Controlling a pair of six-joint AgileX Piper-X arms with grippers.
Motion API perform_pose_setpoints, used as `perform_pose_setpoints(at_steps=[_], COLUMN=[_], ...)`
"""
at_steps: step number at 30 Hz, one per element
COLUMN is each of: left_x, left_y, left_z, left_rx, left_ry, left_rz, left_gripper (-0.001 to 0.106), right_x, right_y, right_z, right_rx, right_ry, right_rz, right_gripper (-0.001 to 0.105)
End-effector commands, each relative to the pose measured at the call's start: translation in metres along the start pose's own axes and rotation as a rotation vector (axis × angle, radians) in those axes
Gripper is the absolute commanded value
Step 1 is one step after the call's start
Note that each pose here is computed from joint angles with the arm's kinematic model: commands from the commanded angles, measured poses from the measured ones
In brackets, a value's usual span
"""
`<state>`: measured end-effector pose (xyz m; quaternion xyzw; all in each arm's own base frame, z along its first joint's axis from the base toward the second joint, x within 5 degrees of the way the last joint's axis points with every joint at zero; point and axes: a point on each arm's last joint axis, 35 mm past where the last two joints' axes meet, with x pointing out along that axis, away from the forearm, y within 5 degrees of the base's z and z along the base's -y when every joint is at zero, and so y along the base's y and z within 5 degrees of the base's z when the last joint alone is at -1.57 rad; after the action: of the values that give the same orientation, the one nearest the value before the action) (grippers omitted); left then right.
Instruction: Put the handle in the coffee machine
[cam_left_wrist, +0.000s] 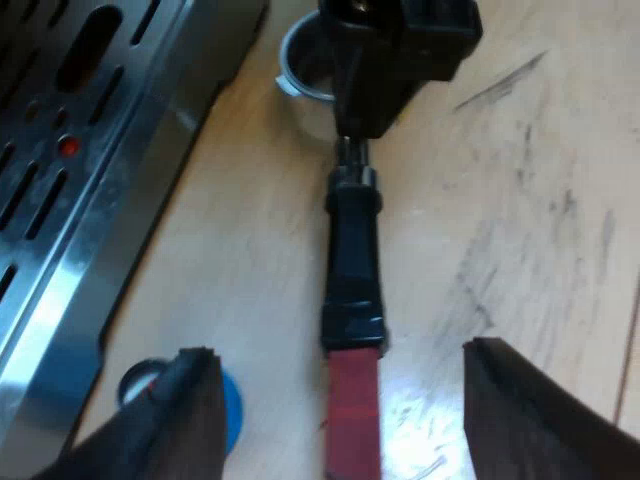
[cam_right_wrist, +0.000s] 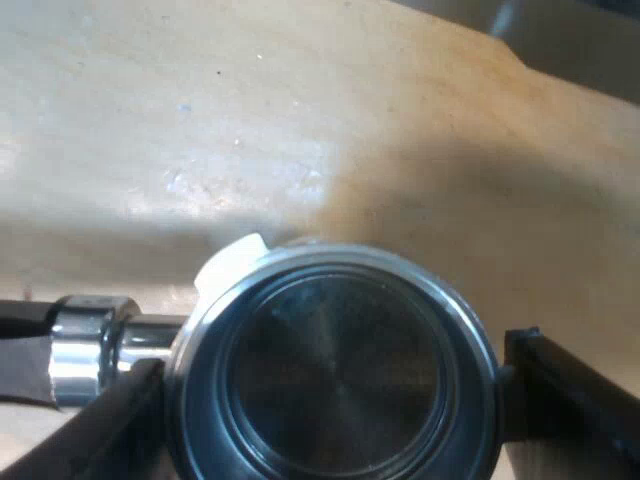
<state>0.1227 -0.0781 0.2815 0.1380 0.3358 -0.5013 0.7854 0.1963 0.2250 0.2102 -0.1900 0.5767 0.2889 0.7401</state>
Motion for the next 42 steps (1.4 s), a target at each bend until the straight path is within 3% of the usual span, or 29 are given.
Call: perform_pose_setpoints(at_steps=[1,11,25,35,42], left_x=[-0.001,0.003,0.028,0.044,0.054], left_y=[-0.003,-0.002,0.006,0.015,0.021], left_z=[0.001,0.001,-0.019,-0.021,-0.025], left_rx=[0.010,0.078,0.104,0.100,0.067], left_ry=[-0.029,-0.071,-0.098,-0.088,-0.042], left_rz=[-0.069,-0.094,-0.054,-0.045,-0.066], left_gripper=[0.054,0.054,0.054,0.054,0.054], right_x=[-0.019,-0.045,-0.072,-0.073,-0.073], right_y=[0.001,0.001,0.003,0.012,0.015], right_z=[0.002,0.000,0.012,0.012,0.012], right_rx=[0.006,0.022,0.024,0.001,0.009], right_ry=[-0.060,-0.062,-0.080,-0.076,-0.078], right_rz=[0.019,0.020,0.029,0.069,0.073], right_gripper=[0.000,0.000,0.000,0.000,0.000])
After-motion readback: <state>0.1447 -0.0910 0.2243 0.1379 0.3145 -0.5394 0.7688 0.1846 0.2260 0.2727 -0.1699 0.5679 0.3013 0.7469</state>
